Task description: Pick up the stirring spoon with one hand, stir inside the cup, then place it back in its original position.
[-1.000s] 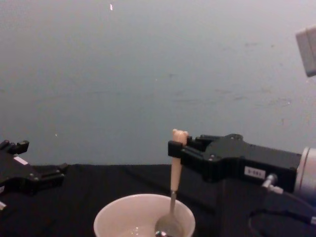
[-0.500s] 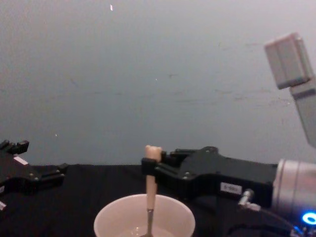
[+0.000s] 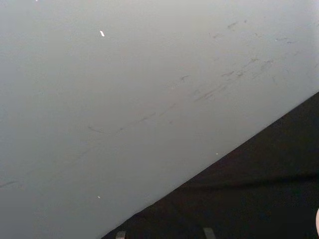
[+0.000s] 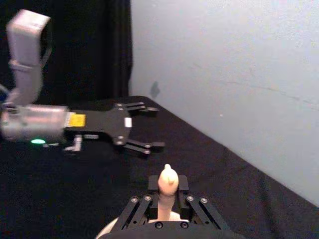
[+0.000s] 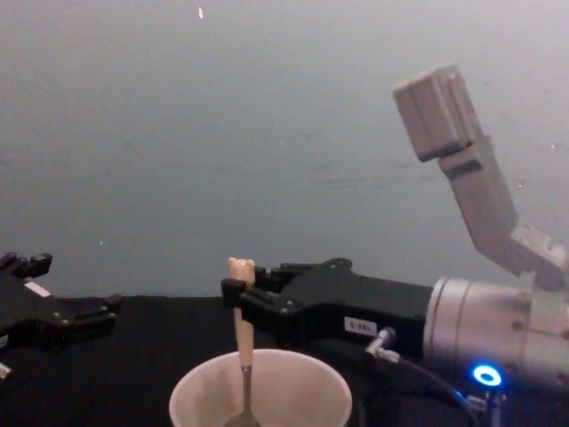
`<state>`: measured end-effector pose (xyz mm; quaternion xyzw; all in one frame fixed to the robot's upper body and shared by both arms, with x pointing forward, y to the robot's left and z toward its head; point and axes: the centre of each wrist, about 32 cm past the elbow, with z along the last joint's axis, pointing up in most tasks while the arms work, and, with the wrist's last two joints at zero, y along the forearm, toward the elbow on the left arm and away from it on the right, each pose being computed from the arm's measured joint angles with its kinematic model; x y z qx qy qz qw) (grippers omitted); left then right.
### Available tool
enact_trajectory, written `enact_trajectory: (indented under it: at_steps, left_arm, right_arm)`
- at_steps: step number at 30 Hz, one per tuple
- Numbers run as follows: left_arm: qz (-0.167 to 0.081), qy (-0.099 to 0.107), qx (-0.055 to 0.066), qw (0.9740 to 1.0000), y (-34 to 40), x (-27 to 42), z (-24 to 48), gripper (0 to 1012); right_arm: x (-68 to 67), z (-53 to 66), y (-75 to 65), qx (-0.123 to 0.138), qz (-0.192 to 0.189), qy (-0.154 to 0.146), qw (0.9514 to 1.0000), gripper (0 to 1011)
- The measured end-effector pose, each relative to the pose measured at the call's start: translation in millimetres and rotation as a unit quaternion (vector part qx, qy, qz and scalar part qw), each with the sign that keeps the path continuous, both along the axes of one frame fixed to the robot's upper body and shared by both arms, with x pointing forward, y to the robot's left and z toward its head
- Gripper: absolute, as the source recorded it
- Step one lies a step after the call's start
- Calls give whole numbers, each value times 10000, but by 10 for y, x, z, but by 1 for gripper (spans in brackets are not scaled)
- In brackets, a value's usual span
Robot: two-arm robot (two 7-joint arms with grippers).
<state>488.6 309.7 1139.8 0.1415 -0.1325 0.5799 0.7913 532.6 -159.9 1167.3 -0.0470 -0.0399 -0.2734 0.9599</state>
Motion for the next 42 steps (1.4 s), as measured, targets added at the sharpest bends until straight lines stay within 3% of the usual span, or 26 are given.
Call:
enact_trajectory:
  at_steps: [7, 13, 22, 27, 33, 42]
  left_arm:
    - [0, 0, 0, 10000, 0, 0, 0, 1001]
    - [0, 0, 0, 10000, 0, 0, 0, 1001]
    - [0, 0, 0, 10000, 0, 0, 0, 1001]
    - [0, 0, 0, 10000, 0, 0, 0, 1001]
    - [0, 0, 0, 10000, 0, 0, 0, 1001]
    - [0, 0, 0, 10000, 0, 0, 0, 1001]
  right_arm:
    - [110, 20, -38, -2, -298, 7, 9996, 218]
    - [120, 34, -132, 8, -433, 31, 9991, 221]
    - [-37, 69, -332, 67, -279, 158, 9995, 218]
    - [-131, 86, -374, 91, -121, 220, 9996, 218]
    - [-209, 87, -336, 119, 78, 299, 9995, 218]
    - [-194, 46, -97, 158, 273, 450, 9985, 218]
